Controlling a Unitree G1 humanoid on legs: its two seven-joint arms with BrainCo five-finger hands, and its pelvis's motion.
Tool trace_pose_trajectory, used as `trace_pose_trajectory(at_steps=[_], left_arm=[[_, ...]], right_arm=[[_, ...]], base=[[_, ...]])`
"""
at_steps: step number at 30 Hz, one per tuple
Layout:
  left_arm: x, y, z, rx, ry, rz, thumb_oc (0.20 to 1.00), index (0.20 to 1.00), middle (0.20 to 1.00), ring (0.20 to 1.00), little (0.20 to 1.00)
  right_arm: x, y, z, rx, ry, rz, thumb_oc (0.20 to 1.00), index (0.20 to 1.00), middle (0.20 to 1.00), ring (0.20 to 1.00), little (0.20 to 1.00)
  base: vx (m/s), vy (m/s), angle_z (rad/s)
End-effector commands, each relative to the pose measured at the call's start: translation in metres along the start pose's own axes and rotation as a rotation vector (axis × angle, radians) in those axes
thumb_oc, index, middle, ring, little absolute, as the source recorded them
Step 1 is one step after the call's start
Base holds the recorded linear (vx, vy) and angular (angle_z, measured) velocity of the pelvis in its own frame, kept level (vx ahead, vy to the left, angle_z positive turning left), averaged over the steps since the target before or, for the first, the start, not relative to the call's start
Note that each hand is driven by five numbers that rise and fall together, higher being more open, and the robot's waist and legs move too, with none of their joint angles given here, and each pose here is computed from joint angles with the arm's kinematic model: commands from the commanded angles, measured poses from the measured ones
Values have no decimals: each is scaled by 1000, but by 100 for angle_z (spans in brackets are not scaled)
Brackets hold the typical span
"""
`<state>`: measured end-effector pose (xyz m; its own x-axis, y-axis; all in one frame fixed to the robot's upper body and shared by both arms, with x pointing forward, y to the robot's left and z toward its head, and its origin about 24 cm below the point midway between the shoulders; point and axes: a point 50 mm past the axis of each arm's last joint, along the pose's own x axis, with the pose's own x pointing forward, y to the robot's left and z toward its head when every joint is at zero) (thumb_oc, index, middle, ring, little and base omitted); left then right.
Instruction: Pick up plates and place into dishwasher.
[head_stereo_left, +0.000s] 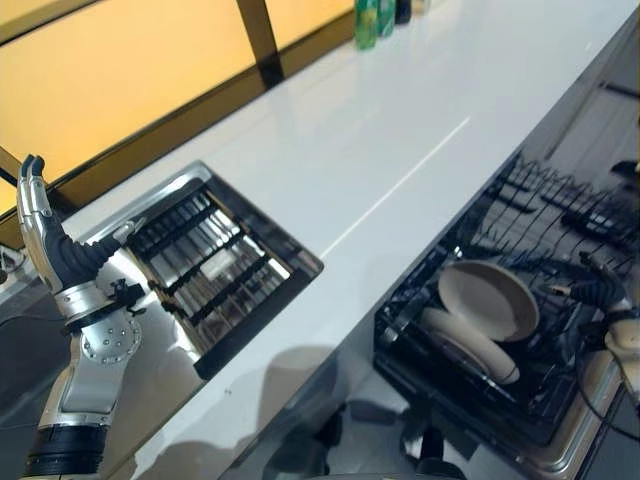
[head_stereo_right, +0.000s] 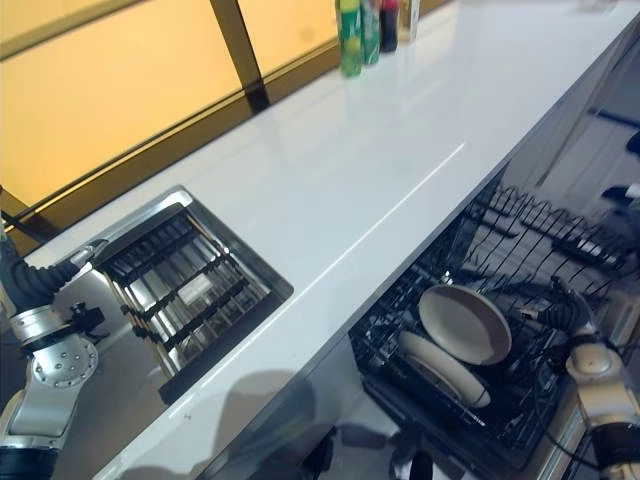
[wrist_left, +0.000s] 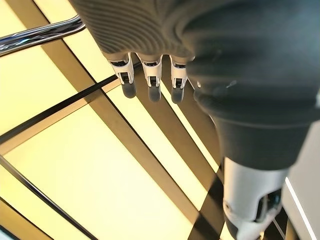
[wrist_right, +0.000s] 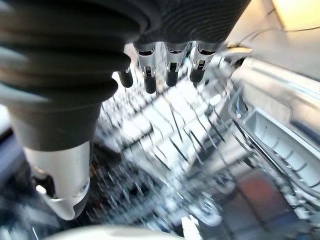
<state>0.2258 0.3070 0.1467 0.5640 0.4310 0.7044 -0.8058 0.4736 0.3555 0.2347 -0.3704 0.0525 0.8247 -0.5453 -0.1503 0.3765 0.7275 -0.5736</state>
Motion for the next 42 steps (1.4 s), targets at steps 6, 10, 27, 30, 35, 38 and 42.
trace_pose_trajectory(at_steps=[6,10,27,30,35,38,42], left_arm=[[-17,6,-9,-6,8,-34,1000,1000,1000,1000,1000],[-25,4,-15,-5,51,-69,1000,1000,1000,1000,1000],[-79,14,-26,-37,205,-223,1000,1000,1000,1000,1000],[-82,10,-23,-53,216,-236,1000,1000,1000,1000,1000],[-66,-20,-12,-124,174,-176,1000,1000,1000,1000,1000],[-63,-32,-3,-156,167,-151,1000,1000,1000,1000,1000],[-64,-39,3,-184,173,-150,1000,1000,1000,1000,1000]], right_arm=[[-34,48,-18,309,43,-149,1000,1000,1000,1000,1000],[-42,63,-29,286,82,-109,1000,1000,1000,1000,1000],[-68,27,-74,214,178,-208,1000,1000,1000,1000,1000],[-70,18,-78,223,180,-235,1000,1000,1000,1000,1000],[-39,9,-46,306,77,-304,1000,1000,1000,1000,1000],[-25,2,-28,334,12,-325,1000,1000,1000,1000,1000],[-18,-11,-15,405,-51,-343,1000,1000,1000,1000,1000]], base=[[-12,-65,-1],[-38,-47,2],[1,9,2],[48,166,-6],[-272,176,-3],[-107,206,8],[-6,196,-14]])
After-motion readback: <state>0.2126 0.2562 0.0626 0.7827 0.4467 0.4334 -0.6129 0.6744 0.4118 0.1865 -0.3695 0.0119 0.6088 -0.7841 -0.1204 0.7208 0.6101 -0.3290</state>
